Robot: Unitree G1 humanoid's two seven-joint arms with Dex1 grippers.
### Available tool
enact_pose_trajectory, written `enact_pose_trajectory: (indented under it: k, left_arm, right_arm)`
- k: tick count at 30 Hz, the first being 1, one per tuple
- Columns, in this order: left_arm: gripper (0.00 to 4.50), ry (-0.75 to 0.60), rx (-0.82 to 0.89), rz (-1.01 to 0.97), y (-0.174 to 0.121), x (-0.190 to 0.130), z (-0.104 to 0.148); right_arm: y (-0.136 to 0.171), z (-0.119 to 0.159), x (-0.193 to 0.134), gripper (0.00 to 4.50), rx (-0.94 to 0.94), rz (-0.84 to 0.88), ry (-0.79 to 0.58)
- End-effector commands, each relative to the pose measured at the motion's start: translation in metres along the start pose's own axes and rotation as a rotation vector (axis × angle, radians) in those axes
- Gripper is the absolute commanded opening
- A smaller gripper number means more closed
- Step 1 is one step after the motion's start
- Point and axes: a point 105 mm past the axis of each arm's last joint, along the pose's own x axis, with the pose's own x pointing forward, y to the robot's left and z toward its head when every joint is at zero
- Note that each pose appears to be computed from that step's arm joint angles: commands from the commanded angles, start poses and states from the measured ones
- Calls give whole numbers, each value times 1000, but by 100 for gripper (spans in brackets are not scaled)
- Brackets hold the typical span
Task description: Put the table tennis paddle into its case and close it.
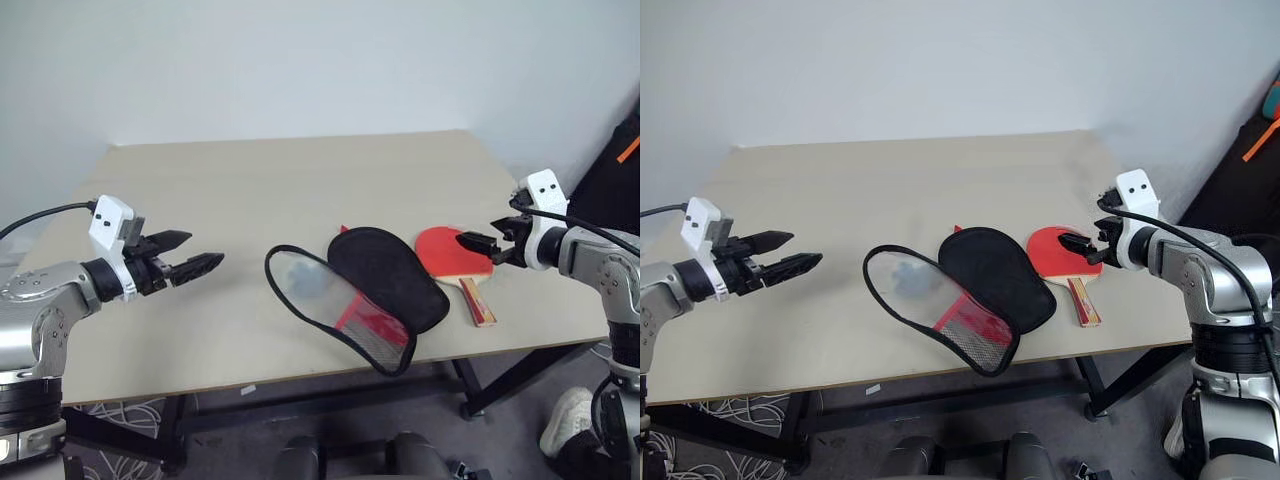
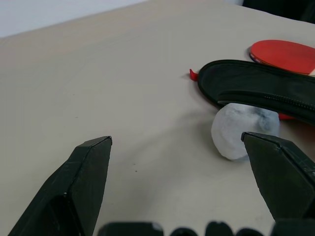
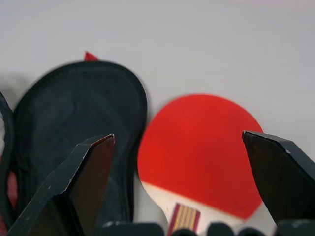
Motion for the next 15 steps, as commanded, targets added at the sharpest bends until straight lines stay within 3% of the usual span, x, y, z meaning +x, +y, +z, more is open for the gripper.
enact_pose_trajectory:
  k: [1,6,15]
  left_arm:
    - [448,-39,48,-33,-4,-2,18]
    - [448,-33,79,-39,-4,4,19]
    - [448,-31,96,-67,-8,12,23]
  right_arm:
    - [-1,7,-7,450,-35,-24,-19]
    - [7,-6,-6,450,-18,-14,32]
    - [-7,-66,16,450,78,-144,195]
